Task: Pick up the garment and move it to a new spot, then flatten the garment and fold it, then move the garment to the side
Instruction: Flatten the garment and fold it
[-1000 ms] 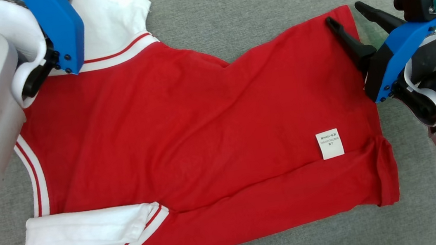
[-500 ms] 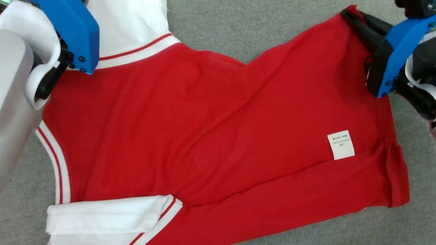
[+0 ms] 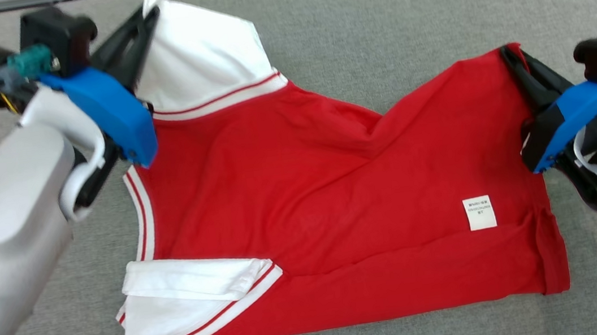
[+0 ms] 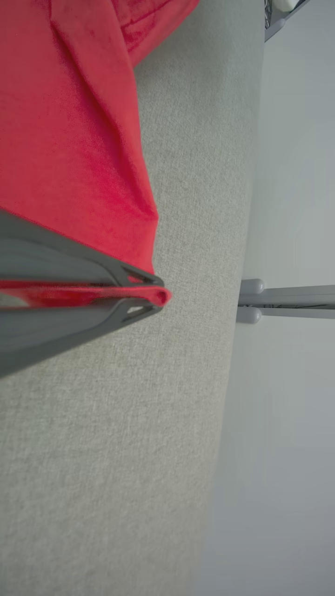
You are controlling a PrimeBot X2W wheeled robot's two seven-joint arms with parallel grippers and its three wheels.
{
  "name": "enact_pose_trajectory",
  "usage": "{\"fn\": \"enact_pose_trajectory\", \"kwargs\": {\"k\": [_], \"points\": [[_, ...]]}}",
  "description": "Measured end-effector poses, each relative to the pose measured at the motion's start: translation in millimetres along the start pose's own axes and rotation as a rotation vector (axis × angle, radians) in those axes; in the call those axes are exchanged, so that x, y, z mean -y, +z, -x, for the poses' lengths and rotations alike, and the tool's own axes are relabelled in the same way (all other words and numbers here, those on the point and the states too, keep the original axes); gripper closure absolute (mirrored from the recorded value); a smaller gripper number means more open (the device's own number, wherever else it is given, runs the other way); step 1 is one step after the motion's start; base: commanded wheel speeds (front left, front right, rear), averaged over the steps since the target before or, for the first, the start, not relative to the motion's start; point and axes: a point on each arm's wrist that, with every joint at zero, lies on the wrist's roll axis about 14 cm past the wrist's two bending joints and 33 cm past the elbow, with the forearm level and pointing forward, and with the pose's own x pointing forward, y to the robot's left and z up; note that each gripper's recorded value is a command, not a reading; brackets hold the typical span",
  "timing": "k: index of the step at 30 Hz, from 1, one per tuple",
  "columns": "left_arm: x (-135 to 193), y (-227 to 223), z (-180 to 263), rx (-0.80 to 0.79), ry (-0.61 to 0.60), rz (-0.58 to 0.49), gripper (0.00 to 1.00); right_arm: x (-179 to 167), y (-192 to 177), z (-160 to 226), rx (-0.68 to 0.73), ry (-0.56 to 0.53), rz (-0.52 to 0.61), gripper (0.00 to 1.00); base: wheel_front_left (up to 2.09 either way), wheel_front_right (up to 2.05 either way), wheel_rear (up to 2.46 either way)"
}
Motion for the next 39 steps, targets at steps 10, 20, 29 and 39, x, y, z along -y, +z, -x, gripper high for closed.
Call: {"fn": "enact_pose_trajectory", "kwargs": {"k": [10,20,29,39], "points": [[20,-9,62,0.058,0.045,0.054,1.00,-5,2,29,0.073,-0.003,0.001,1.00,0.00,0.00,0.00],[43,-31,117,0.052,0.121,0.124,1.00,-14,-8,56,0.105,0.004,-0.023,1.00,0.00,0.00,0.00],[70,-66,145,-0.001,0.169,0.248,1.00,-22,-27,75,0.100,0.018,-0.057,1.00,0.00,0.00,0.00],[73,-81,164,0.001,0.264,0.317,0.00,-28,-32,97,0.138,0.007,-0.145,0.00,0.00,0.00,0.00]]}}
